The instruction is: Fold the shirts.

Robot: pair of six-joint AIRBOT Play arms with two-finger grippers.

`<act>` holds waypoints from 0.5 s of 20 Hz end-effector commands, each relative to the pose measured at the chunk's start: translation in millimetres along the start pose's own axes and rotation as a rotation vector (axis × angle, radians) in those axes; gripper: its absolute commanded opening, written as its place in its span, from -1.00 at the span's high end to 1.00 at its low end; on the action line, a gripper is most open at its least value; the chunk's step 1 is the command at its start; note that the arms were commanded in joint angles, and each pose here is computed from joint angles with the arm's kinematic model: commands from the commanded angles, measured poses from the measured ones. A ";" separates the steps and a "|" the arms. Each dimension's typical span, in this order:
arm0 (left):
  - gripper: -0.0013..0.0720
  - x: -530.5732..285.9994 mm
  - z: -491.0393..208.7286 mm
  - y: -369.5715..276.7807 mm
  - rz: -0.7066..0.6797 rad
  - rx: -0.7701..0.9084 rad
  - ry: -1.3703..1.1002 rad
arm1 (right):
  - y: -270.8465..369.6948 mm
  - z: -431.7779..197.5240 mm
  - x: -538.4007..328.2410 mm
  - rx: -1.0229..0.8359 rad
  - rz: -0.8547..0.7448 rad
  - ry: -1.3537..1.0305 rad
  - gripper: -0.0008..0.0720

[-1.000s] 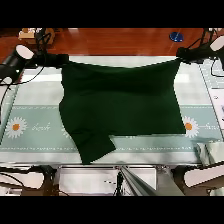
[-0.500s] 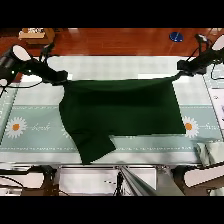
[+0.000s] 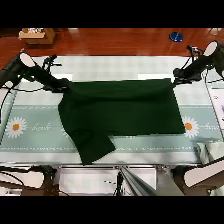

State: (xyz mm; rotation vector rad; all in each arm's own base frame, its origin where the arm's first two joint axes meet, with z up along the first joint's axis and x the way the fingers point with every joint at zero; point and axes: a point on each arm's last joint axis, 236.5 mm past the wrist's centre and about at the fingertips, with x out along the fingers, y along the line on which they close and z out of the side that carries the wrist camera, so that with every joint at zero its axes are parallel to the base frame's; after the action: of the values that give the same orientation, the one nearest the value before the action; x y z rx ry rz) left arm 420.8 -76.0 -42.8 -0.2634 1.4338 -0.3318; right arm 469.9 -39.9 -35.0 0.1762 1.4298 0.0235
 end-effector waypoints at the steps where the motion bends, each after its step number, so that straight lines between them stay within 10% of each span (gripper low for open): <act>1: -0.62 -17.9 -18.7 2.5 -0.036 -0.029 0.090 | -15.7 -26.2 -18.5 -0.115 -0.036 0.089 -0.03; 10: -0.52 -49.6 -178.4 23.1 -0.091 -0.215 0.038 | -77.6 -128.5 -87.9 0.169 0.026 0.049 -0.10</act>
State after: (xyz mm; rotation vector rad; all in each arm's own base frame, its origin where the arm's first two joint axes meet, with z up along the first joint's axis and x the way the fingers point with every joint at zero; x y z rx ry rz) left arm 294.4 -23.1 -7.7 -0.4240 1.4948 -0.2523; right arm 364.7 -105.4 29.4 0.2565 1.4688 -0.0423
